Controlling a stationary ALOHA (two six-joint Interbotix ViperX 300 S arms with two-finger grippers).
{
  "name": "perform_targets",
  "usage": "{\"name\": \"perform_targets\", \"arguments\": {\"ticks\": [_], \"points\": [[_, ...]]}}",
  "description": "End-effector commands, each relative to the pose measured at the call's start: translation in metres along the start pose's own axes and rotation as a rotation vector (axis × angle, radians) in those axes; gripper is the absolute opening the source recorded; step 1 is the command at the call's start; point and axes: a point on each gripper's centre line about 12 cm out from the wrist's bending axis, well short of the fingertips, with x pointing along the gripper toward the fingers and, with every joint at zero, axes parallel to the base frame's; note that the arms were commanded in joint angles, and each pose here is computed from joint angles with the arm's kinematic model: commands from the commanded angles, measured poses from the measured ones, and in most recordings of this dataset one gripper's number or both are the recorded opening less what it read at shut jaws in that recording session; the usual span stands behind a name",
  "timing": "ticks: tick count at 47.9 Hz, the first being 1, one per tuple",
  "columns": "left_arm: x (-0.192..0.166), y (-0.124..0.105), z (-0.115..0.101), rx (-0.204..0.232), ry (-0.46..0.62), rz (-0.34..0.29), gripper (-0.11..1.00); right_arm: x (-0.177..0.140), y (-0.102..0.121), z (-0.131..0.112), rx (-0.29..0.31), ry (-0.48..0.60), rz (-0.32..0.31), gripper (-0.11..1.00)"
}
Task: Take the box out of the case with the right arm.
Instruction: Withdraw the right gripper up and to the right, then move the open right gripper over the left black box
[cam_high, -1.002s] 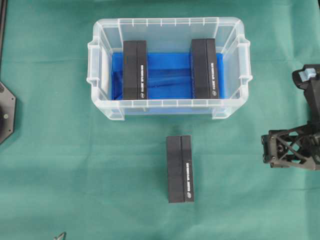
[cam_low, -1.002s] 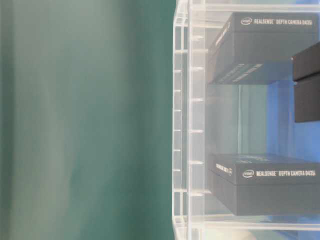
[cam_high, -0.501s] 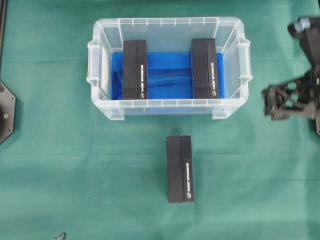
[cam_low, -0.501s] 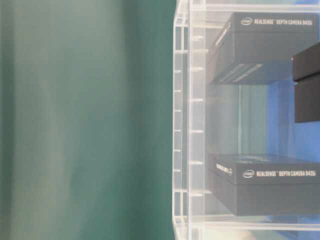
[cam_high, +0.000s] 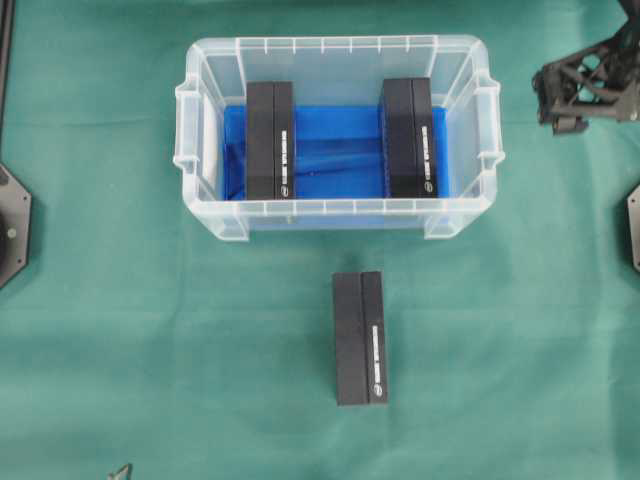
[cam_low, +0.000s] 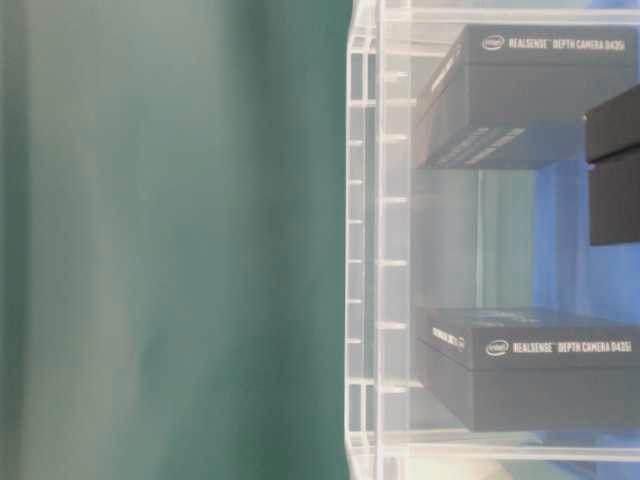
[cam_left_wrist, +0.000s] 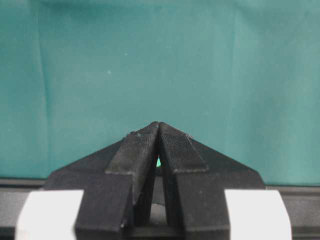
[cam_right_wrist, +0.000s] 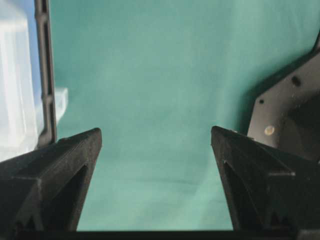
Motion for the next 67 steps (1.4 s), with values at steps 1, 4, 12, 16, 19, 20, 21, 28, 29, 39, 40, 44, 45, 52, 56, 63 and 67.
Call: {"name": "perform_targets", "arguments": {"ticks": [1, 4, 12, 16, 19, 20, 21, 28, 29, 39, 40, 44, 45, 52, 56, 63, 67], "points": [[-0.007, 0.001, 0.005, -0.002, -0.026, 0.002, 0.0, -0.004, 0.0, 0.004, 0.004, -0.008, 0.015, 0.87], [-0.007, 0.001, 0.005, -0.002, -0.025, 0.002, 0.0, -0.003, 0.001, 0.005, 0.005, -0.008, 0.015, 0.87], [-0.007, 0.001, 0.005, -0.002, -0.025, 0.002, 0.0, -0.002, 0.001, 0.004, 0.005, -0.006, 0.013, 0.87], [-0.007, 0.0, 0.005, 0.0, -0.025, 0.002, 0.0, -0.002, 0.001, 0.005, 0.005, -0.008, 0.012, 0.87], [-0.007, 0.0, 0.005, 0.0, -0.025, 0.002, 0.0, -0.002, 0.001, 0.004, 0.005, -0.006, 0.013, 0.87], [-0.007, 0.001, 0.005, -0.002, -0.025, 0.002, 0.0, -0.002, 0.001, 0.004, 0.005, -0.006, 0.013, 0.87], [-0.007, 0.0, 0.005, 0.0, -0.025, 0.002, 0.0, -0.002, 0.001, 0.004, 0.003, -0.006, 0.011, 0.87], [-0.007, 0.0, 0.005, 0.0, -0.026, 0.001, 0.0, -0.001, 0.001, 0.004, 0.003, -0.007, 0.008, 0.87], [-0.007, 0.001, 0.005, -0.002, -0.026, 0.002, 0.0, -0.002, 0.001, 0.004, 0.002, -0.007, 0.009, 0.87], [-0.007, 0.0, 0.005, 0.0, -0.026, 0.001, 0.0, -0.003, 0.002, 0.005, 0.008, -0.007, 0.014, 0.87], [-0.007, 0.0, 0.005, 0.0, -0.026, 0.001, 0.0, -0.003, 0.002, 0.005, 0.009, -0.006, 0.017, 0.87], [-0.007, 0.001, 0.005, -0.002, -0.026, 0.002, 0.0, -0.006, 0.008, 0.006, 0.011, -0.011, 0.037, 0.87], [-0.007, 0.0, 0.005, -0.002, -0.026, 0.001, 0.0, -0.007, 0.01, 0.007, 0.011, -0.01, 0.04, 0.87], [-0.007, 0.001, 0.005, -0.003, -0.026, 0.002, 0.0, -0.011, 0.027, 0.011, 0.008, -0.013, 0.055, 0.87], [-0.007, 0.001, 0.006, -0.003, -0.028, 0.002, 0.0, -0.013, 0.044, 0.011, -0.006, -0.012, 0.059, 0.87], [-0.007, 0.0, 0.005, -0.002, -0.026, 0.001, 0.0, -0.014, 0.077, 0.01, -0.031, -0.009, 0.064, 0.87], [-0.007, 0.001, 0.005, -0.003, -0.026, 0.002, 0.0, -0.016, 0.099, 0.009, -0.048, -0.009, 0.075, 0.87]]}}
